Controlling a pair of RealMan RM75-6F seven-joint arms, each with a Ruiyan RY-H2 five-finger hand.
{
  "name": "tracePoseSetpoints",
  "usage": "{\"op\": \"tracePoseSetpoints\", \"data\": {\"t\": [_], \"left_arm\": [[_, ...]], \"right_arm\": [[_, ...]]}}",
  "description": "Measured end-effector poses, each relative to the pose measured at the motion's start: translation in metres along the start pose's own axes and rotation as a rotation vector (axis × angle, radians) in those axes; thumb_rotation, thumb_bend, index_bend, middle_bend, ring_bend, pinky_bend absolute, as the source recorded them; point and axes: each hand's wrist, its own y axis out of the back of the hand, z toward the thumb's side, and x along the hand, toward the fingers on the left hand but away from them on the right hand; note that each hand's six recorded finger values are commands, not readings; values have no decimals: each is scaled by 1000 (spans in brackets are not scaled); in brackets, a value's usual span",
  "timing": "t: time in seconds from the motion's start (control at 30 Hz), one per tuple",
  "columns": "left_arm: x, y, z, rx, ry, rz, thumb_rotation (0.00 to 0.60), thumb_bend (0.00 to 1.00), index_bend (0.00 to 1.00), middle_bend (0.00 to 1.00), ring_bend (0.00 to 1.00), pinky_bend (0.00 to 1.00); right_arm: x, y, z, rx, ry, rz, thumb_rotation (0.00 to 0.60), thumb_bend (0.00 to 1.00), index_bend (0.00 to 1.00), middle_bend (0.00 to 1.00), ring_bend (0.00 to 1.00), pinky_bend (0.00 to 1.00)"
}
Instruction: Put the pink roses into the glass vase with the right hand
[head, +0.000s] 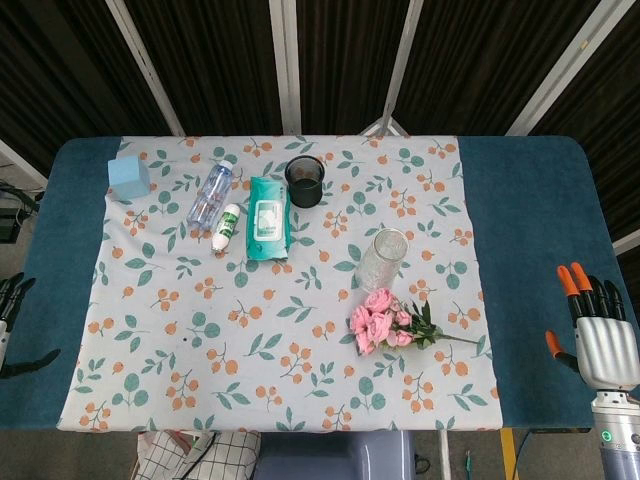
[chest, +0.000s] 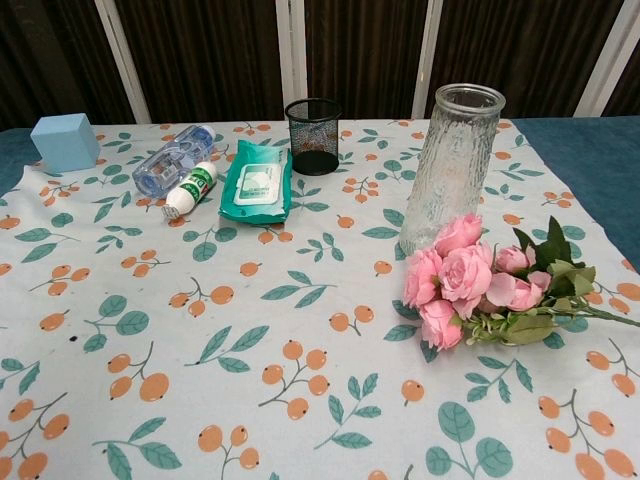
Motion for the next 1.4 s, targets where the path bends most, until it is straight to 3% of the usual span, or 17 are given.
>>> {"op": "tracePoseSetpoints", "data": {"t": [0.4,0.83,1.13,1.4], "left_arm": [[-1,1,1,-10,-2,-2,600,0,0,0,0,0],[0,1,2,-15,-1,1,600,0,0,0,0,0],[-1,1,3,-16,3,3,600,0,0,0,0,0],[-1,0,5,-13,-2,-3,600,0,0,0,0,0]], "right_arm": [[2,1,-2,-12,-17,5,600,371,0,0,0,0],[3,4,12,-76,25,3,600,239,0,0,0,0],[3,-6,53,-200,135,137,600,230,0,0,0,0],[-4,-31,101,-287,222,304,600,226,0,11,0,0]]}}
